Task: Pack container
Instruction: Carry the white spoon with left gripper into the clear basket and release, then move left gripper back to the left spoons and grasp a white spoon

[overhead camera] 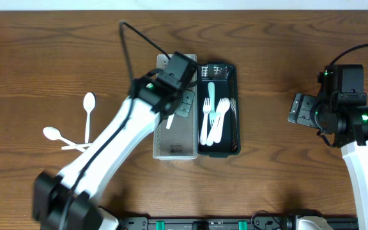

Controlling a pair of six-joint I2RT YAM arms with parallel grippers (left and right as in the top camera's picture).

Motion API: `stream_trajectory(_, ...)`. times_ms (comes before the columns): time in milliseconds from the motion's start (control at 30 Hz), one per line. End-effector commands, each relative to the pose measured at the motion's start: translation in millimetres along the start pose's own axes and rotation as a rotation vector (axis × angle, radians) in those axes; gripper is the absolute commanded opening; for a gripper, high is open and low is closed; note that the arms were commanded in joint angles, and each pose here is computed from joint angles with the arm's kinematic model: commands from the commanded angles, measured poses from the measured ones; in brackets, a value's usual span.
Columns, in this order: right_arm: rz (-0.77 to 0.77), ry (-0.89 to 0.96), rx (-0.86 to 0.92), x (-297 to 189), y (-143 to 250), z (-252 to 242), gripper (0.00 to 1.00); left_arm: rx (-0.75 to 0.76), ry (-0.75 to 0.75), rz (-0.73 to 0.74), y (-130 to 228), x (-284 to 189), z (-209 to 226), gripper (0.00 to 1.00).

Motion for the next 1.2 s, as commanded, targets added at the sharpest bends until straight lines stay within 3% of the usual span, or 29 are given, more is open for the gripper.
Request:
stream_trajectory(0, 0.009, 0.004, -0.003, 1.5, 1.0, -2.9, 0.82, -0.035, -0.046, 0.07, 7.4, 32.5, 1.1, 0.06)
stream_trajectory(100, 0.009, 0.004, -0.007, 1.5, 1.1, -2.9, 0.82, -0.028, -0.064, 0.119, 13.2, 51.9, 0.5, 0.07)
stream_trajectory(200, 0.009, 0.004, -0.007, 1.5, 1.2, -2.9, 0.82, -0.024, -0.074, 0.148, 17.4, 61.9, 0.6, 0.4)
stream_trajectory(233, 0.009, 0.004, -0.007, 1.5, 1.2, -2.9, 0.82, -0.023, -0.075, 0.149, 17.5, 62.2, 0.6, 0.45)
stream_trajectory(433, 0.016, 0.005, -0.014, 1.5, 2.6, -3.2, 0.82, 0.021, -0.06, 0.103, 10.6, 45.6, 1.2, 0.56)
stream_trajectory(600, 0.016, 0.005, -0.017, 1.5, 2.5, -3.2, 0.82, 0.019, -0.119, -0.1, -12.0, -17.3, 18.2, 0.63)
stream_trajectory(800, 0.018, 0.006, -0.022, 1.5, 2.9, -3.4, 0.82, -0.139, -0.217, -0.331, -19.4, -107.0, 84.5, 0.64)
stream_trajectory(867, 0.016, 0.005, -0.022, 1.5, 2.6, -3.2, 0.82, -0.236, -0.271, -0.349, -13.1, -123.5, 121.8, 0.71)
stream_trajectory(1000, 0.022, -0.005, -0.022, 1.5, 3.6, -1.9, 0.82, -0.408, -0.4, -0.295, 7.5, -130.3, 194.9, 0.91)
stream_trajectory(1167, 0.021, -0.005, -0.022, 1.5, 3.4, -1.9, 0.82, -0.492, -0.327, -0.165, 20.6, -96.5, 240.1, 0.95)
Point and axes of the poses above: each gripper's point midway between its finger pads, its own x axis out along the fingers, its own z axis along the line the jaws close on, y = z × x, the point moved 4 cm from there along -x, back along the fingers, and after that the axes turned 5 degrees about -x, right-handed, at the moved point
